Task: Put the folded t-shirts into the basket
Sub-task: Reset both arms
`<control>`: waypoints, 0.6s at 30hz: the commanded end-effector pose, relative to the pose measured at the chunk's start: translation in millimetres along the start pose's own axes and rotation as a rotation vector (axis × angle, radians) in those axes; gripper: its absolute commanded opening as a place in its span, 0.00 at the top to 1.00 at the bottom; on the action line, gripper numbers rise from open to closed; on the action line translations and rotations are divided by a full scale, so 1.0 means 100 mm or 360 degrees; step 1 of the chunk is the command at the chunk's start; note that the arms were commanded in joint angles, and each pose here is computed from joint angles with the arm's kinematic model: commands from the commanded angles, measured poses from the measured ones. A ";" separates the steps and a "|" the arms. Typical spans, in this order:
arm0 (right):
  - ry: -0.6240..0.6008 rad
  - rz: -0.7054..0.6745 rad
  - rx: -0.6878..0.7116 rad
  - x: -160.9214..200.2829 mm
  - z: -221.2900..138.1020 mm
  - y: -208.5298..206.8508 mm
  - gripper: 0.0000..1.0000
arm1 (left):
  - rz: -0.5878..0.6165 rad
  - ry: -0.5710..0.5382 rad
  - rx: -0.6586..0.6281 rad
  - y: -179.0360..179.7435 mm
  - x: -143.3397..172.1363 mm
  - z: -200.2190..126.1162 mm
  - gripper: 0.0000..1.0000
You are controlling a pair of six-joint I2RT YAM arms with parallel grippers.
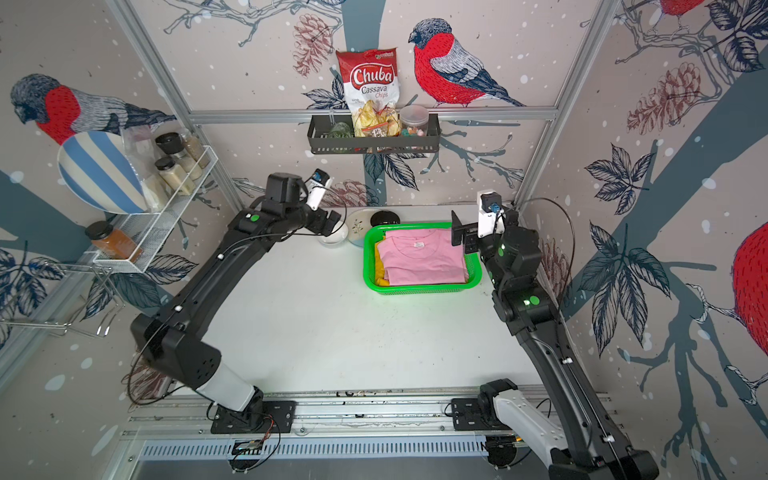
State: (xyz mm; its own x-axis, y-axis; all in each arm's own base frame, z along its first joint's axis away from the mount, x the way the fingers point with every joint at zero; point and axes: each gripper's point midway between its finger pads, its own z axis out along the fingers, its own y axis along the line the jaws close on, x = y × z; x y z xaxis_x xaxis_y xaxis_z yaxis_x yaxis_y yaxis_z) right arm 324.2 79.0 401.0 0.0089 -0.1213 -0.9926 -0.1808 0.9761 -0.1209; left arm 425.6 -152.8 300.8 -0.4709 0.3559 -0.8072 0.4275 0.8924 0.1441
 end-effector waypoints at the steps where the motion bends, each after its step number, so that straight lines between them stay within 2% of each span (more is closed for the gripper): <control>1: 0.0050 0.0314 0.0232 0.30 -0.12 -0.23 0.00 | -0.0260 -0.0158 -0.0228 0.37 0.29 -0.15 0.04; 4: 0.0175 0.0414 0.0401 0.74 -0.27 -0.37 0.00 | -0.0335 -0.0176 -0.0524 0.65 0.98 -0.12 0.04; 5: 0.0215 0.0414 0.0423 0.91 -0.29 -0.38 0.00 | -0.0344 -0.0247 -0.0655 0.77 1.10 -0.15 0.04; 8: 0.0295 0.0415 0.0511 1.39 -0.37 -0.42 0.00 | -0.0288 -0.0335 -0.0838 0.92 1.48 -0.15 0.04; 11: 0.0342 0.0372 0.0594 1.73 -0.45 -0.48 0.00 | -0.0321 -0.0396 -0.0726 0.87 1.70 -0.08 0.04; 14: 0.0326 0.0326 0.0644 1.96 -0.47 -0.53 0.00 | -0.0369 -0.0339 -0.0638 0.84 1.81 0.00 0.04; 18: 0.0272 0.0257 0.0473 2.22 -0.38 -0.35 0.00 | -0.0319 -0.0339 -0.0631 0.79 1.97 0.10 0.04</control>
State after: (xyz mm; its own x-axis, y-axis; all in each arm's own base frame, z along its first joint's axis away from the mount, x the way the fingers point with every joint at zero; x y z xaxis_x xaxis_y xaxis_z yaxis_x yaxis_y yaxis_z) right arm 285.0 1.2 162.8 -0.3013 0.0458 -0.9524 0.1856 0.9826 -0.0114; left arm 368.3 -11.2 137.8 -0.4127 0.1332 -0.9011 -0.0144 0.9882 0.1526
